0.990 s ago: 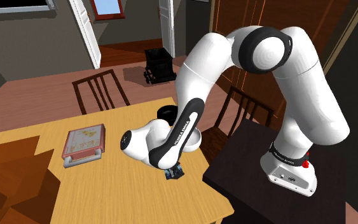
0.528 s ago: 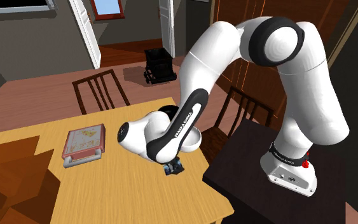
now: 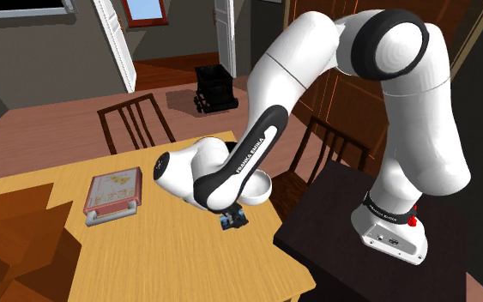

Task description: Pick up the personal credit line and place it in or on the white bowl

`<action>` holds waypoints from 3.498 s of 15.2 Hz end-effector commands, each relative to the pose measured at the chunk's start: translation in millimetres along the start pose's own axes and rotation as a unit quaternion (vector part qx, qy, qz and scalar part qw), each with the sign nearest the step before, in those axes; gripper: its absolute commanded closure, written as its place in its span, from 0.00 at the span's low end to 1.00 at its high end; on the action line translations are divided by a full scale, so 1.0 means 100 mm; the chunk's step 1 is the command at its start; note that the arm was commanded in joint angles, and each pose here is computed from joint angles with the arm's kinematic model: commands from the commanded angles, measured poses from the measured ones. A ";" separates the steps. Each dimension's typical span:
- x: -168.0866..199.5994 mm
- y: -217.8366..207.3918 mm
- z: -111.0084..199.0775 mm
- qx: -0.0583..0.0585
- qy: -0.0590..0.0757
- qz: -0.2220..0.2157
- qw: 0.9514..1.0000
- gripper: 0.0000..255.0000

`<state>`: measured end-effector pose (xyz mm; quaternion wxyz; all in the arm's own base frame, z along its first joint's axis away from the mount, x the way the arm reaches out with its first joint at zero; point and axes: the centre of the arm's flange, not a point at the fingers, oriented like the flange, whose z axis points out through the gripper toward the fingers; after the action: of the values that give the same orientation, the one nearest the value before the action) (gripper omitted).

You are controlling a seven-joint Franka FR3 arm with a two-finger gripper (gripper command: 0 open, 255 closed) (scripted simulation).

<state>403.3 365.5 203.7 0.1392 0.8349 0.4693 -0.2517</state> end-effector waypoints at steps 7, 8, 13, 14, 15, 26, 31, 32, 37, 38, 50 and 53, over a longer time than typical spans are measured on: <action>-0.23 0.00 -0.34 0.000 0.000 0.000 1.000 1.00; -0.30 0.10 -0.30 0.000 0.000 0.000 1.000 1.00; -0.68 0.62 -0.12 0.000 0.000 0.000 1.000 1.00; -0.75 0.72 -0.09 0.000 0.000 0.000 1.000 1.00; -0.83 0.82 -0.05 0.000 0.000 0.000 1.000 1.00; -1.34 1.63 0.37 0.000 0.000 0.000 1.000 1.00; -1.20 1.63 0.59 0.000 0.000 0.000 1.000 1.00; -1.17 1.63 0.63 0.000 0.000 0.000 1.000 1.00; -1.02 1.63 0.85 0.000 0.000 0.000 1.000 1.00; -0.99 1.63 0.90 0.000 0.000 0.000 1.000 1.00; -0.94 1.63 0.97 0.000 0.000 0.000 1.000 0.00; -0.94 1.63 0.97 0.000 0.000 0.000 1.000 0.00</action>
<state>473.9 167.6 174.3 0.1393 0.8349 0.4692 -0.2519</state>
